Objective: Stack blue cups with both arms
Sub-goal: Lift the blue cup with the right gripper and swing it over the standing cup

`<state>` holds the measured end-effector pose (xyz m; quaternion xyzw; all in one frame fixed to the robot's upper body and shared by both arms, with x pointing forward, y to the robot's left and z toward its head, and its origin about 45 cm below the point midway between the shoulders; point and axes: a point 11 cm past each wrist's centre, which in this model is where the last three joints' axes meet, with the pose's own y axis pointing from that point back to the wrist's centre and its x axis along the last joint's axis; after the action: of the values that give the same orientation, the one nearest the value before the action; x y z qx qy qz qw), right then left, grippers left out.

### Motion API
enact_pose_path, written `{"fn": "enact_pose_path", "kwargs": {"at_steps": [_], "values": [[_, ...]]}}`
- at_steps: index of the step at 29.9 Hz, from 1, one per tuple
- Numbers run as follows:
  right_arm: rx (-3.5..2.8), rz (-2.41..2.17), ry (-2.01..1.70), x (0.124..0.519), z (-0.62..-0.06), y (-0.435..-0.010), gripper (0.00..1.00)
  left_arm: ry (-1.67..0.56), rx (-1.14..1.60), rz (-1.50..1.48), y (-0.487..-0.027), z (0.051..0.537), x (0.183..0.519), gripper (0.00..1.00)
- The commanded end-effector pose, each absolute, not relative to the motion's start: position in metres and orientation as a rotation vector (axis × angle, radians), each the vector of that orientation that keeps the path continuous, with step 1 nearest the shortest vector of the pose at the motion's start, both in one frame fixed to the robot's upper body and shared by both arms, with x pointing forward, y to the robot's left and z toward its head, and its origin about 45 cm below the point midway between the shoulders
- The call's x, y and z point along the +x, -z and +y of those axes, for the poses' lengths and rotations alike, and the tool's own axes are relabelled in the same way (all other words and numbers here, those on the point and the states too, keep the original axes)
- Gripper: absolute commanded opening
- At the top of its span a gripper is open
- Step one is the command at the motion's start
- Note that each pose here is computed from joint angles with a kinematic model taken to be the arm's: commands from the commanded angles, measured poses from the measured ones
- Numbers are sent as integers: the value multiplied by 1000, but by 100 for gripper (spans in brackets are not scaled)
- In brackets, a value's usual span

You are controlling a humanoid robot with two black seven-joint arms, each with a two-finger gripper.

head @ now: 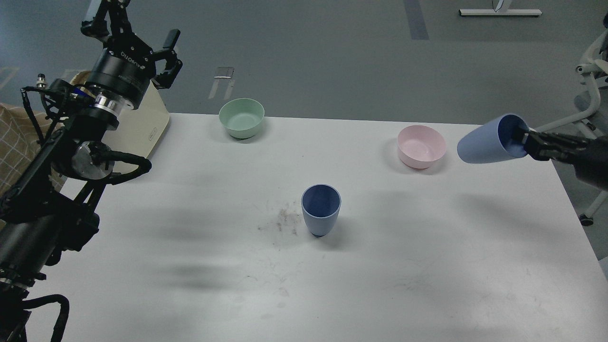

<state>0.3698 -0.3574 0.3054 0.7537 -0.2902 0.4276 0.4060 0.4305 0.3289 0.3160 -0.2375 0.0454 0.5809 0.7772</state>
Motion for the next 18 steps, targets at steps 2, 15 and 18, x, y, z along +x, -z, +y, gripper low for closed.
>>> {"fn": "enact_pose_path", "kwargs": {"at_steps": [2, 15, 18], "values": [[2023, -758, -1237, 388, -293, -336, 0, -1257, -515, 97, -316, 330, 430, 98], [2084, -281, -1454, 382, -145, -333, 0, -1225, -508, 104, -313, 323, 429, 98], [2049, -151, -1467, 374, -131, -321, 0, -1213, -521, 123, -309, 314, 429, 98]]}}
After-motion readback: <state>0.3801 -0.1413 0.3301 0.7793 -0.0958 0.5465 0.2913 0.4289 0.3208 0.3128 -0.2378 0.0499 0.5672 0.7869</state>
